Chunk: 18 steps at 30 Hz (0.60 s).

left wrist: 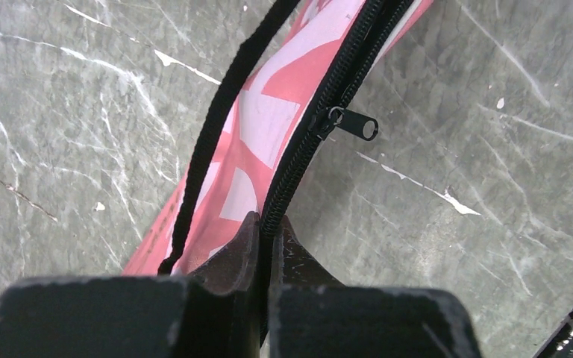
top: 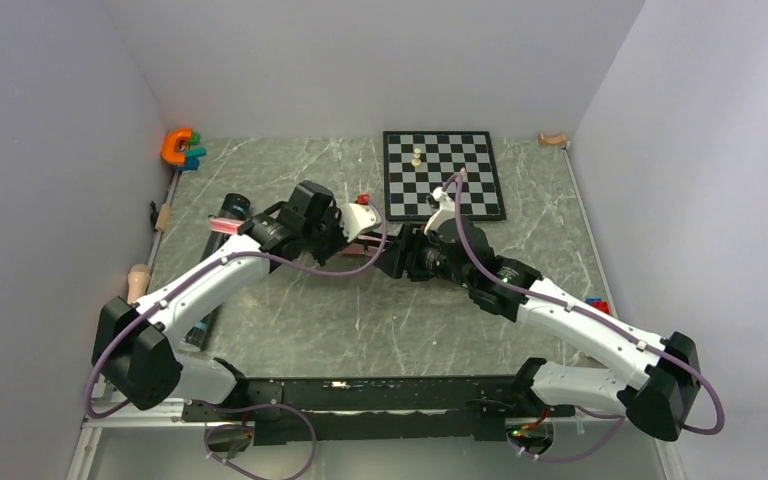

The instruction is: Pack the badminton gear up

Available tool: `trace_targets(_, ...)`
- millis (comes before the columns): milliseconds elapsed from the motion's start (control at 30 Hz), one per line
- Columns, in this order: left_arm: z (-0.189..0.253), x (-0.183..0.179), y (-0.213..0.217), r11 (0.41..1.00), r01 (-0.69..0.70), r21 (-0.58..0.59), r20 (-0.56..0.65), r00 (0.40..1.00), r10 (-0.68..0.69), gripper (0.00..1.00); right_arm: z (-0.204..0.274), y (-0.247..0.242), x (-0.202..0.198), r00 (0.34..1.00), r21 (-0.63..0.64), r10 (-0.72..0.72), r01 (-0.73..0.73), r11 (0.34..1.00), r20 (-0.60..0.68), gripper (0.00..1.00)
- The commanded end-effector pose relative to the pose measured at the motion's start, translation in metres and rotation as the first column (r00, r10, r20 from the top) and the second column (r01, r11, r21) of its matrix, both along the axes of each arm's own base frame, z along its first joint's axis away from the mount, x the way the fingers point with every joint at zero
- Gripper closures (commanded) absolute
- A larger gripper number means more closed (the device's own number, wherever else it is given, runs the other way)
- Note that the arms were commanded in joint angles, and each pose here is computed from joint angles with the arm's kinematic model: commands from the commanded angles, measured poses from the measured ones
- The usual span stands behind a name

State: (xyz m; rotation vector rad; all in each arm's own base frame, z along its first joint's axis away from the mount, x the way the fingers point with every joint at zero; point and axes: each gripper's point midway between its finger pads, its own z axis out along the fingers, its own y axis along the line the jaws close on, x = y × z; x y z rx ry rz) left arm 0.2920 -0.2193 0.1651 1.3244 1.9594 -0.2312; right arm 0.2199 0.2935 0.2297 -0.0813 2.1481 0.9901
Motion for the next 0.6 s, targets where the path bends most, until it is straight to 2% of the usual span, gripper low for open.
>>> trace_targets(0,0.059,0.016,-0.023,0.987,-0.033,-0.157,0.064,0.997,0.043,1.00,0.022,0.009,0.000,1.000,0.172,0.003,-0.003,0.985,0.001,0.39)
trace_targets(100,0.068,0.016,-0.030,0.983,-0.036,-0.181,0.032,0.999,0.043,1.00,0.024,0.006,0.001,1.000,0.278,-0.006,0.002,0.960,0.012,0.38)
trace_targets(233,0.083,0.016,-0.039,0.974,-0.031,-0.223,0.007,0.999,0.034,1.00,0.014,-0.002,0.012,0.999,0.346,-0.041,0.030,0.938,0.025,0.36)
trace_targets(367,0.079,0.013,-0.041,0.974,-0.030,-0.226,-0.018,0.999,0.026,1.00,0.026,-0.007,0.027,0.997,0.488,-0.043,0.009,0.873,0.059,0.35)
trace_targets(567,0.069,0.008,-0.038,0.975,-0.026,-0.221,-0.028,0.999,0.020,1.00,0.029,-0.008,0.047,0.997,0.576,-0.027,-0.021,0.817,0.075,0.36)
